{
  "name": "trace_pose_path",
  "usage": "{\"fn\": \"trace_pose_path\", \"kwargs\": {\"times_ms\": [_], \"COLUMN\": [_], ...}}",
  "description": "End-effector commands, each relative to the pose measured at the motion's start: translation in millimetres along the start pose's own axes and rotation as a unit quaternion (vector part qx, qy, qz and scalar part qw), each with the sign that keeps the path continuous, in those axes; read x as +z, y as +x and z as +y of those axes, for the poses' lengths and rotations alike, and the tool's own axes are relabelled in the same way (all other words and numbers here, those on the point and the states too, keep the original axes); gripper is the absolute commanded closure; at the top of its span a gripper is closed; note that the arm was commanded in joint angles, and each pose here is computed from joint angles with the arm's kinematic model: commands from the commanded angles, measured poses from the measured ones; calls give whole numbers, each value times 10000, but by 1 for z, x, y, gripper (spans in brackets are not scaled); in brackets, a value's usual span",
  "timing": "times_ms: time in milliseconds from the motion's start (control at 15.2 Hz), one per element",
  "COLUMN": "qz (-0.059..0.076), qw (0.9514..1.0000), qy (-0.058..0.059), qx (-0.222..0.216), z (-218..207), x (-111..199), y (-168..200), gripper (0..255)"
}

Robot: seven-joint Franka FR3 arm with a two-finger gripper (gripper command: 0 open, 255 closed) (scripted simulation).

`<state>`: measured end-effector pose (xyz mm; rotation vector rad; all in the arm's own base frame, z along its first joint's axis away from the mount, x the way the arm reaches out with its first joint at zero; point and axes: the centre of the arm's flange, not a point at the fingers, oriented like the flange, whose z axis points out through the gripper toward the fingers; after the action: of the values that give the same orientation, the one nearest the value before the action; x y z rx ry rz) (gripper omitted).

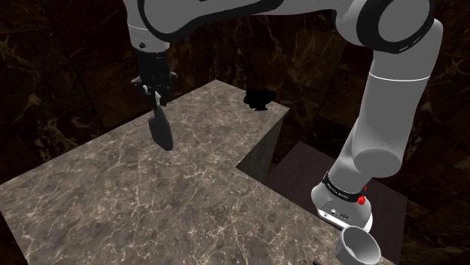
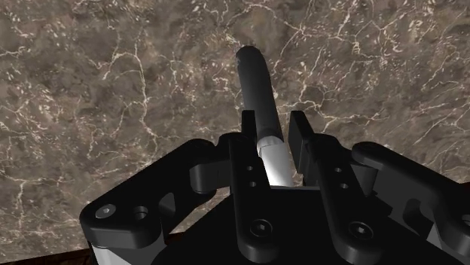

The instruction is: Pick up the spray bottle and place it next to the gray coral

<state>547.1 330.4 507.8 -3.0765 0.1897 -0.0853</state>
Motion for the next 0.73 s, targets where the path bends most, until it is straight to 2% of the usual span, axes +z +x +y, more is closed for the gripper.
{"fn": "trace_pose_path", "kwargs": {"times_ms": [0, 660], "qz": [-1, -1], "qw": [10000, 10000], "qy": [-1, -1], "qx": [0, 0], "z": [-1, -4], "x": [-10, -63], "y": [-1, 2], "gripper": [255, 255]}}
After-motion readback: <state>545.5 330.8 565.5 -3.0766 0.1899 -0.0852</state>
